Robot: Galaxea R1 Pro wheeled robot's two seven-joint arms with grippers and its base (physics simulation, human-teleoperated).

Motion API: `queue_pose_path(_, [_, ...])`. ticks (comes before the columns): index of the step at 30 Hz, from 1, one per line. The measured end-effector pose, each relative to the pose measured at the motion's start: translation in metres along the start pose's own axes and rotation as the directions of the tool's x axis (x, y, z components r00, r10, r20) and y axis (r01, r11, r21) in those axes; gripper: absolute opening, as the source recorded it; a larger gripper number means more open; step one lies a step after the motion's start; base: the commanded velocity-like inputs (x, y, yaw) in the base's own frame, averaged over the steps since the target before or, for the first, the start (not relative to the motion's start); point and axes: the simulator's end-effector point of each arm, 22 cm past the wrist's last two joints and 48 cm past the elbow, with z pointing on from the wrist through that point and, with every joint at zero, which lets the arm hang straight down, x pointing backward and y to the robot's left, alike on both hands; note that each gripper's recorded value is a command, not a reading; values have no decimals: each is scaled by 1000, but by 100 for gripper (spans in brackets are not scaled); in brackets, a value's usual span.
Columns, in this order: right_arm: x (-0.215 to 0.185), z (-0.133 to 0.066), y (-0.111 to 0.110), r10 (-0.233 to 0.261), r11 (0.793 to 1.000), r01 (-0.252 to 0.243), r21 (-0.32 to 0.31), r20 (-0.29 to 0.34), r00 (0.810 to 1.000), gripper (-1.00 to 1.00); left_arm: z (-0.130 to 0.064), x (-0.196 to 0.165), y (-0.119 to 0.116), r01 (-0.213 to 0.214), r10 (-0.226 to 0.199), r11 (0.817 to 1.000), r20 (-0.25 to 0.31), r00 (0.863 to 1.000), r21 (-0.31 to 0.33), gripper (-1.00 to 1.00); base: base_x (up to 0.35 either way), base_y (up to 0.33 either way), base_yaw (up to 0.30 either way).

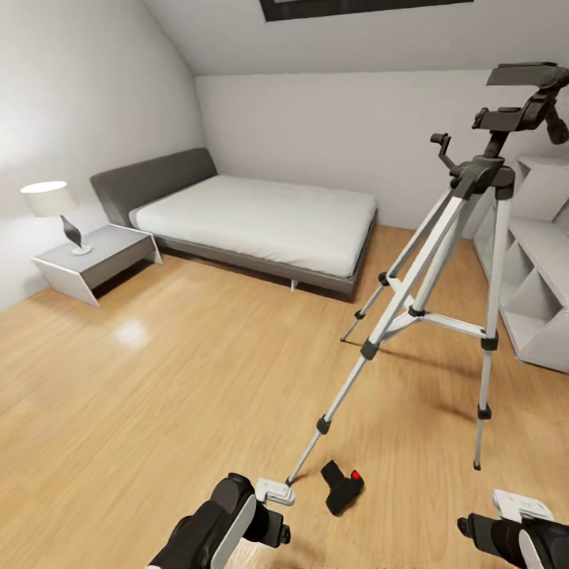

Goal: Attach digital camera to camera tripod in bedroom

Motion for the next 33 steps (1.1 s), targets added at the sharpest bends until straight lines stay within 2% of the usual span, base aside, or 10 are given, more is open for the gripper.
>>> queue_pose_path(6, [-27,2,13,4,1000,-3,-19,63,998,100,15,3,9,10,-10,1000,-3,1000,-17,100,0,0,-180])
queue_pose_path(13, [-34,12,21,4,1000,-2,-29,88,996,100,30,6,16,36,-37,999,-7,999,-18,100,0,0,-100])
queue_pose_path(16, [-45,14,34,15,999,-10,-53,113,993,100,35,3,19,46,-46,999,4,999,-20,100,0,0,-31])
queue_pose_path(17, [-45,16,34,15,999,-9,-52,113,993,100,37,3,20,46,-46,999,4,999,-20,100,0,0,-41])
queue_pose_path(21, [-59,18,59,45,995,-32,-98,143,989,100,40,-9,23,47,-46,999,31,998,-19,100,0,0,-114])
queue_pose_path(25, [-66,23,70,59,992,-41,-117,159,985,100,45,-17,24,42,-41,999,47,998,-17,100,0,0,-185])
queue_pose_path(26, [-71,23,75,66,991,-45,-127,169,983,100,45,-21,25,39,-38,999,54,998,-16,100,0,0,-244])
queue_pose_path(27, [-94,16,89,85,986,-53,-158,205,975,100,41,-36,28,30,-28,999,78,997,-24,100,0,0,-244])
queue_pose_path(33, [-103,22,97,90,984,-51,-168,228,970,100,48,-45,32,23,-19,999,95,995,-35,100,0,0,-259])
